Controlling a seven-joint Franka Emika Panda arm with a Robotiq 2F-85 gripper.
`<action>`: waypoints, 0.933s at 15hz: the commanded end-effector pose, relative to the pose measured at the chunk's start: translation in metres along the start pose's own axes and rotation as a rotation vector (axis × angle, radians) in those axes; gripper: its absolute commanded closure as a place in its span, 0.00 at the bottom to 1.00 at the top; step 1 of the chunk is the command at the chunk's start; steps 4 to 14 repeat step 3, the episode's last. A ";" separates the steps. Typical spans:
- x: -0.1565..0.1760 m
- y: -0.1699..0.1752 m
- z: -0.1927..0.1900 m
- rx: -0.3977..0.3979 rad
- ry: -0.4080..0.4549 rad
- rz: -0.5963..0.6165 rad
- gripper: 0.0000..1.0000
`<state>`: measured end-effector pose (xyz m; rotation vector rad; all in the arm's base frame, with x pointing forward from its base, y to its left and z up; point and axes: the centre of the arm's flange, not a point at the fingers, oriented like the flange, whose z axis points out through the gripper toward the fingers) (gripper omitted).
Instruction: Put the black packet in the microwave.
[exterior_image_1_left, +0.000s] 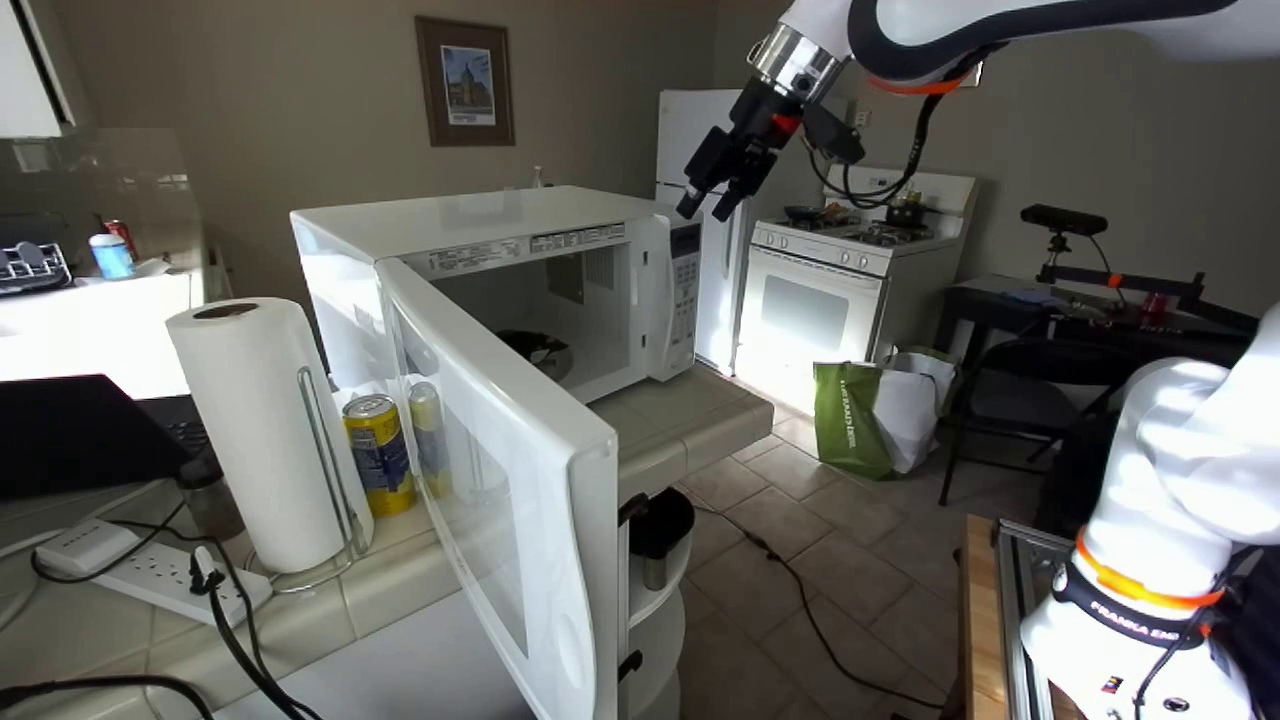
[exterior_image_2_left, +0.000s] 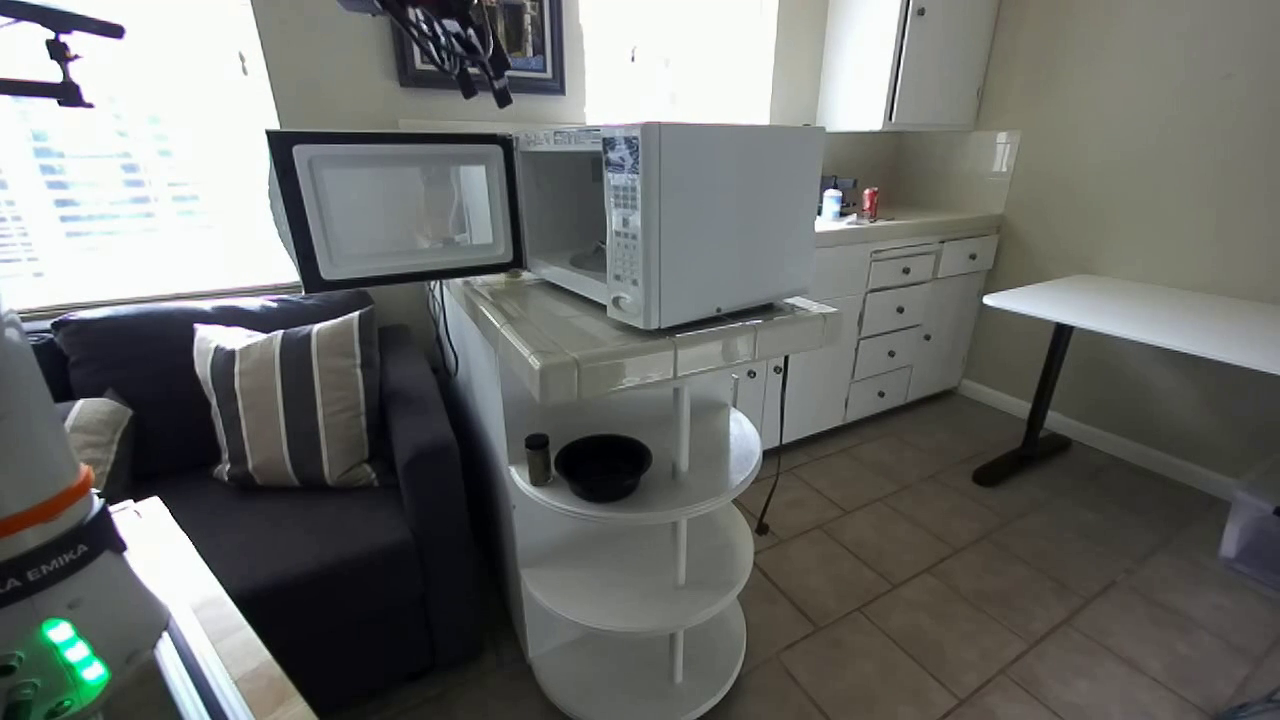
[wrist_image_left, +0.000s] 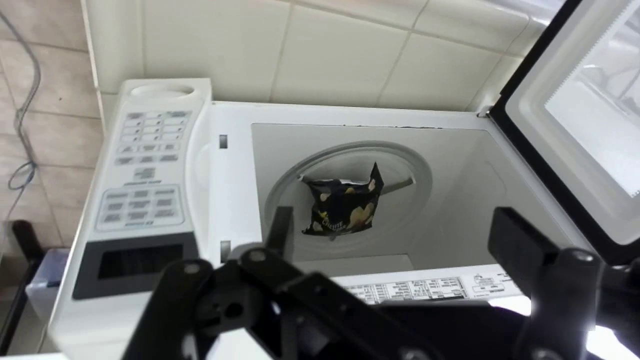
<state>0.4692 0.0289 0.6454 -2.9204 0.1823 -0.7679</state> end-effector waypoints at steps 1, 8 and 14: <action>0.001 0.002 -0.011 -0.012 0.002 -0.029 0.00; 0.002 0.005 -0.019 -0.020 0.004 -0.054 0.00; 0.002 0.005 -0.019 -0.020 0.004 -0.054 0.00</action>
